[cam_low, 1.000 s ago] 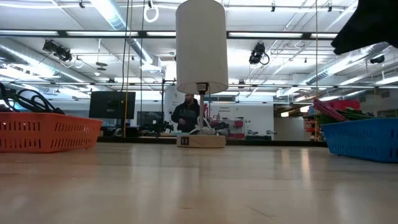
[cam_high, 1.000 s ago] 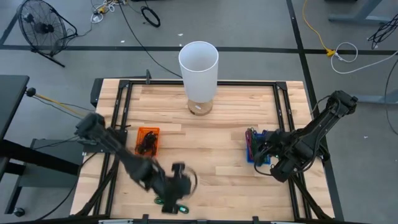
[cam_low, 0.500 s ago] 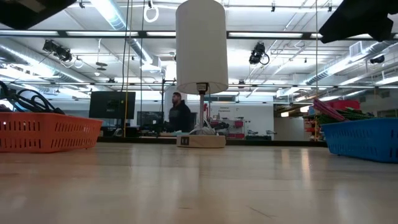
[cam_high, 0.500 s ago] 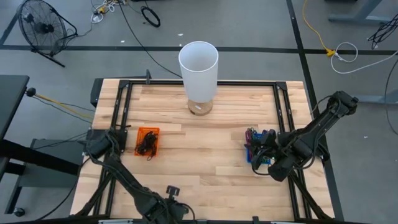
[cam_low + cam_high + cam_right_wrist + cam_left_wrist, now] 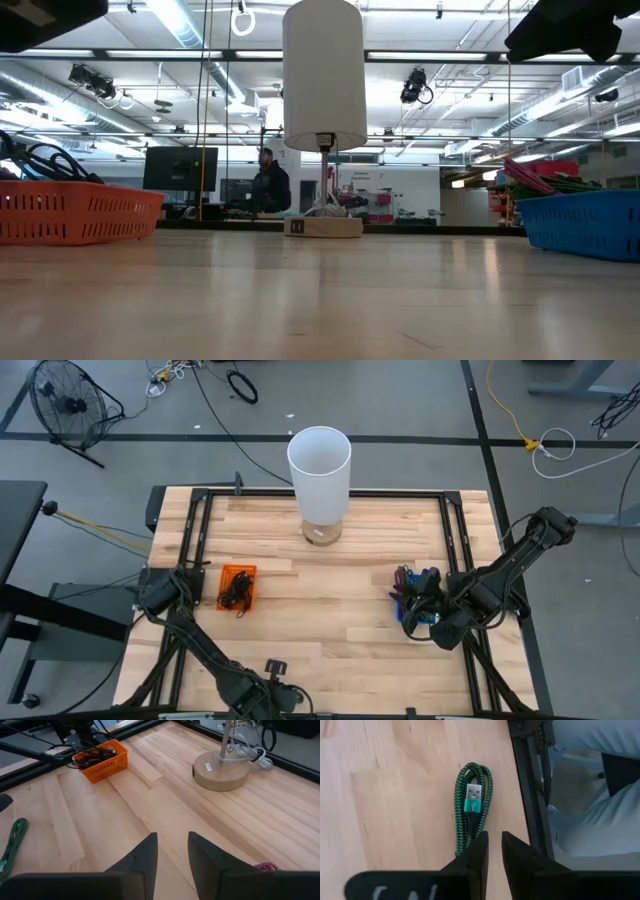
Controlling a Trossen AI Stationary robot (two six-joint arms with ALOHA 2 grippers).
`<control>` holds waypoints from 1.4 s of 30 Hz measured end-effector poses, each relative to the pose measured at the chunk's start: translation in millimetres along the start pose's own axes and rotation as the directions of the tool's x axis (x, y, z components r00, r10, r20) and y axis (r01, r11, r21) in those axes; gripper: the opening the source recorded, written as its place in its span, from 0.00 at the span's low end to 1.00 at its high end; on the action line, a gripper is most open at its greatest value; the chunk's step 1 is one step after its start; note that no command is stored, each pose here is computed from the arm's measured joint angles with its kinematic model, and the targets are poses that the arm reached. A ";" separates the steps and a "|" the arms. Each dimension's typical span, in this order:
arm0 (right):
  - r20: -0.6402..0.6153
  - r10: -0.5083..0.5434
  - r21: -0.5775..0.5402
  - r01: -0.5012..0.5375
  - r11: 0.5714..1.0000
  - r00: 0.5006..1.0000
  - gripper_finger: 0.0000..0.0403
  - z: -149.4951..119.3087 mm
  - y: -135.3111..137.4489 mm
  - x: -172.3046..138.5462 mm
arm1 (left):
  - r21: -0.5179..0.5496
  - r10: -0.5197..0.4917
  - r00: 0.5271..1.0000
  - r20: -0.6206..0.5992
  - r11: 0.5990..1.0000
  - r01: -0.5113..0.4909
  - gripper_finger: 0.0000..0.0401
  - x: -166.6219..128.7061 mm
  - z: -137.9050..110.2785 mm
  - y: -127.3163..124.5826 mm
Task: Pick & Place USB Port
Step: Put the green charger cable into the blue bin
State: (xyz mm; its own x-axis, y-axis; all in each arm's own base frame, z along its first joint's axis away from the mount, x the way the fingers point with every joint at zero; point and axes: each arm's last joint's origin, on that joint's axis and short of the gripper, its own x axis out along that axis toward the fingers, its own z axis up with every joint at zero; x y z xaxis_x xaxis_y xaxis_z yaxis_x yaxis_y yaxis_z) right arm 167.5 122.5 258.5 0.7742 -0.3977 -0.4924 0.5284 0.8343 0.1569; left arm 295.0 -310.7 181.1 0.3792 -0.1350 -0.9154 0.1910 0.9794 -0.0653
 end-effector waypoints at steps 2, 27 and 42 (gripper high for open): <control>-0.001 0.001 0.000 -0.001 1.000 1.000 0.26 0.0 0.1 0.0 | -0.020 -0.001 1.000 -0.006 1.000 0.001 0.15 2.1 -0.6 -0.3; -0.004 0.005 0.003 -0.005 1.000 1.000 0.26 0.1 0.5 0.0 | -0.069 0.113 0.985 -0.128 0.990 -0.123 0.46 22.2 -28.7 13.9; -0.004 0.005 0.003 -0.005 1.000 1.000 0.26 0.1 0.5 0.0 | -0.095 0.132 0.980 -0.146 0.985 -0.147 0.05 24.0 -31.7 18.5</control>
State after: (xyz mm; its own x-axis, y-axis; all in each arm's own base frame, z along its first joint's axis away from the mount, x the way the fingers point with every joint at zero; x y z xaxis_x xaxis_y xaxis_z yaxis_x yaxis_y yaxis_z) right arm 167.8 122.9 258.7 0.7756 -0.3923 -0.4946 0.5257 0.8351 0.1619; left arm 279.0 -291.0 145.3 0.2647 0.0188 -0.9642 0.0467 0.9984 0.0322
